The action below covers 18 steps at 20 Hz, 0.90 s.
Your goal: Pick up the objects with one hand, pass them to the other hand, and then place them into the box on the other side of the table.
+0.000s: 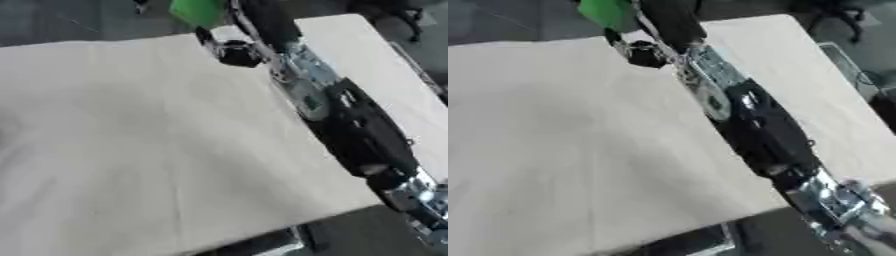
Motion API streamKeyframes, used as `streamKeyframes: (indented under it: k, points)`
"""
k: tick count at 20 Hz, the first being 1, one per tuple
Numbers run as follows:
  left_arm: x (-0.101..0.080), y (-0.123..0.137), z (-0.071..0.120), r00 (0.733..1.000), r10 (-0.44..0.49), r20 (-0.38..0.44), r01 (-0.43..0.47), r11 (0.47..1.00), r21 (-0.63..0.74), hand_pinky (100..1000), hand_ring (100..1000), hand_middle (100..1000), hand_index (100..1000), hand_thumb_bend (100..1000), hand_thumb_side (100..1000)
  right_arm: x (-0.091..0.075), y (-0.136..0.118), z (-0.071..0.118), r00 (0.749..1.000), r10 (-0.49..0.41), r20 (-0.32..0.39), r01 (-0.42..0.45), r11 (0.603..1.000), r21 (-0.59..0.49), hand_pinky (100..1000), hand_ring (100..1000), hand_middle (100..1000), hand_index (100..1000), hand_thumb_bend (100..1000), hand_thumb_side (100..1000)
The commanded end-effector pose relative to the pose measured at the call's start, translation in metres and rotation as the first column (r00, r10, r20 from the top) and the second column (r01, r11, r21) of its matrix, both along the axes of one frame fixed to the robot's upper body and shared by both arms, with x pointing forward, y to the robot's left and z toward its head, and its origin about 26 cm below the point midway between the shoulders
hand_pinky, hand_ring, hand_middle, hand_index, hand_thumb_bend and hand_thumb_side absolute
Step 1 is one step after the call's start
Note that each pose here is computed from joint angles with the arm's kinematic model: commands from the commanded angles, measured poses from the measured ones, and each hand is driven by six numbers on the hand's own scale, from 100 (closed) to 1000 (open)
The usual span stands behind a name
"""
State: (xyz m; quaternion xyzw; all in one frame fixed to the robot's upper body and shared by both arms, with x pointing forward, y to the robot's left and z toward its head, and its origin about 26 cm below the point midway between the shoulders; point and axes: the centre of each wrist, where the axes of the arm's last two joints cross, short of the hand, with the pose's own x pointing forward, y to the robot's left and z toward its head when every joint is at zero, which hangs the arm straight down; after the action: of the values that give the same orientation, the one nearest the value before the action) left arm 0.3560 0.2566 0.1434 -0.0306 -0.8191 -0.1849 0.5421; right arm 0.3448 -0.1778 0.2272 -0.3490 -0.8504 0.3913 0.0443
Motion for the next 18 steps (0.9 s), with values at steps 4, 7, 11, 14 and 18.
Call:
streamKeyframes:
  k: [4, 7, 11, 14, 18]
  points:
    - [0.003, 0.001, 0.012, 0.997, -0.078, -0.019, 0.078, 0.997, 0.026, 743, 947, 807, 814, 564, 741, -0.018, 0.024, 0.014, 0.988, 0.141, 0.059, -0.138, 0.989, -0.055, 725, 619, 529, 611, 275, 100]
    - [0.003, -0.011, 0.022, 0.986, -0.161, -0.044, 0.164, 0.983, 0.084, 743, 945, 805, 804, 574, 742, -0.022, 0.046, 0.007, 0.972, 0.235, 0.02, -0.232, 0.968, -0.094, 724, 619, 530, 612, 266, 100]
    - [-0.001, -0.028, 0.023, 0.954, -0.288, -0.081, 0.296, 0.947, 0.125, 745, 945, 801, 798, 602, 735, -0.016, 0.058, -0.008, 0.959, 0.283, -0.025, -0.283, 0.95, -0.13, 721, 618, 531, 612, 249, 100]
    - [-0.002, -0.03, 0.021, 0.933, -0.341, -0.113, 0.355, 0.922, 0.153, 745, 945, 802, 798, 612, 723, -0.012, 0.061, -0.017, 0.956, 0.289, -0.046, -0.293, 0.946, -0.138, 719, 618, 531, 610, 235, 100]
    - [0.0, -0.034, 0.02, 0.91, -0.387, -0.146, 0.41, 0.892, 0.189, 747, 949, 813, 802, 629, 694, -0.008, 0.068, -0.026, 0.95, 0.304, -0.066, -0.311, 0.938, -0.153, 717, 618, 532, 611, 223, 100]
